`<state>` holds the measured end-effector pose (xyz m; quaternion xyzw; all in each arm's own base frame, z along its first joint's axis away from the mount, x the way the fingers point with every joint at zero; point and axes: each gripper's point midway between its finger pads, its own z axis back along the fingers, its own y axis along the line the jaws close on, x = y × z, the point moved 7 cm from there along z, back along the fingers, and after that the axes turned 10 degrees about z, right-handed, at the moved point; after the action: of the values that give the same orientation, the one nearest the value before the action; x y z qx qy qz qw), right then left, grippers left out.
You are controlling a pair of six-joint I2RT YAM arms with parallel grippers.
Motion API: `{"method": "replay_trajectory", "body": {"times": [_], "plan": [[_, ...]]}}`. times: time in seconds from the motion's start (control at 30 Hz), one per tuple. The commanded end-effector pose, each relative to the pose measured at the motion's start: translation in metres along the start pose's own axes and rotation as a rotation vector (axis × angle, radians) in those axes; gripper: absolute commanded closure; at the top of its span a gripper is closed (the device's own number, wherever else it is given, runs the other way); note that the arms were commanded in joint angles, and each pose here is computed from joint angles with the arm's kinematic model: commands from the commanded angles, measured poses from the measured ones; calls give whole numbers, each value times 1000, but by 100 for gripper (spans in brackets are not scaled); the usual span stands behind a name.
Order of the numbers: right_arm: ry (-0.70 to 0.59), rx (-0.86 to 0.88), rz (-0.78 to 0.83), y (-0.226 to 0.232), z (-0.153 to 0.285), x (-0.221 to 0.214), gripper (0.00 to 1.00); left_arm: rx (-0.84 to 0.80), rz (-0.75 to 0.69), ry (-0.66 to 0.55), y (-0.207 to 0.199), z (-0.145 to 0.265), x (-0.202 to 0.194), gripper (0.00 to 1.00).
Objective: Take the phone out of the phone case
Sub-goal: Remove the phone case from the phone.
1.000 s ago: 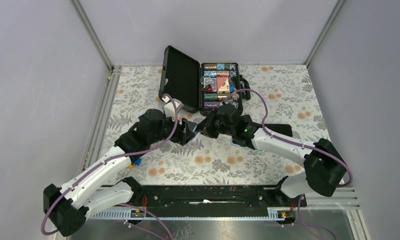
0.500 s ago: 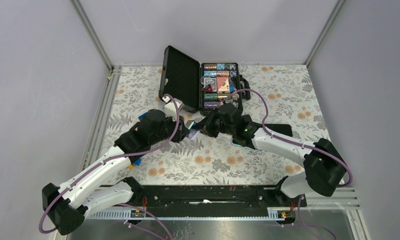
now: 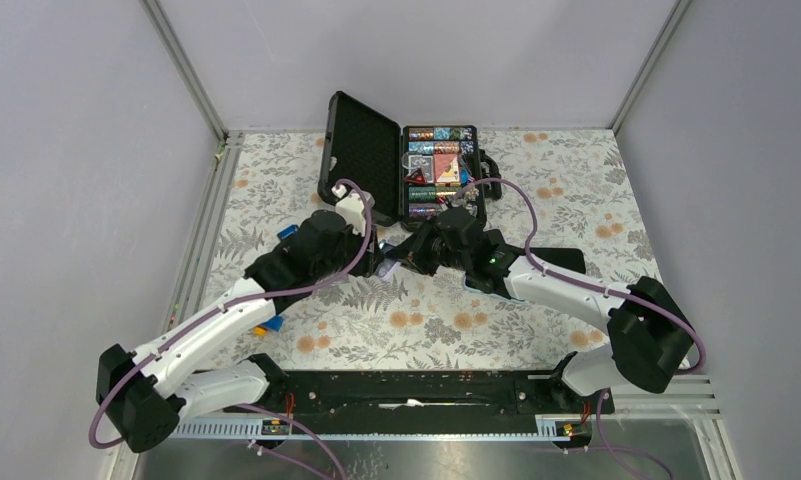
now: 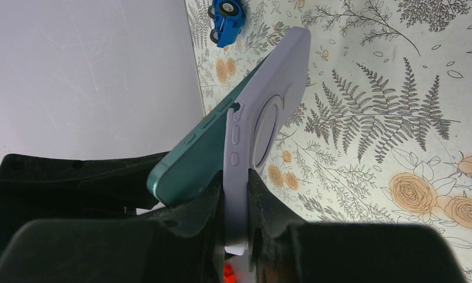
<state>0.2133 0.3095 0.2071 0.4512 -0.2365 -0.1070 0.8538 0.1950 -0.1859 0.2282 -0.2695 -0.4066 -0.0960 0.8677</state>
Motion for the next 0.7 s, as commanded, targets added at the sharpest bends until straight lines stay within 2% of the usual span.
{"method": "replay_trajectory", "body": {"times": [0.0, 0.17, 0.23, 0.3, 0.33, 0.4, 0.47, 0.57, 0.67], "plan": [[26, 164, 47, 34, 22, -3, 100, 168, 0, -103, 14, -1, 24, 62], [37, 158, 64, 29, 25, -7, 100, 202, -9, -112, 17, -3, 27, 68], [42, 161, 66, 28, 25, -8, 100, 181, -16, -94, 14, -5, 26, 79], [43, 154, 65, 24, 25, -9, 100, 176, -19, -79, 13, -7, 25, 96], [41, 148, 67, 22, 25, -10, 100, 183, -19, -75, 14, -7, 26, 100], [31, 140, 77, 17, 27, -11, 100, 212, -19, -95, 15, -2, 30, 100], [23, 130, 102, 11, 27, -11, 100, 269, -8, -161, 20, 9, 40, 100], [-10, 94, 133, -2, 29, -11, 100, 430, 70, -344, 32, 40, 63, 100], [-21, 46, 141, -13, 25, -10, 100, 467, 115, -479, 36, 61, 77, 100]]}}
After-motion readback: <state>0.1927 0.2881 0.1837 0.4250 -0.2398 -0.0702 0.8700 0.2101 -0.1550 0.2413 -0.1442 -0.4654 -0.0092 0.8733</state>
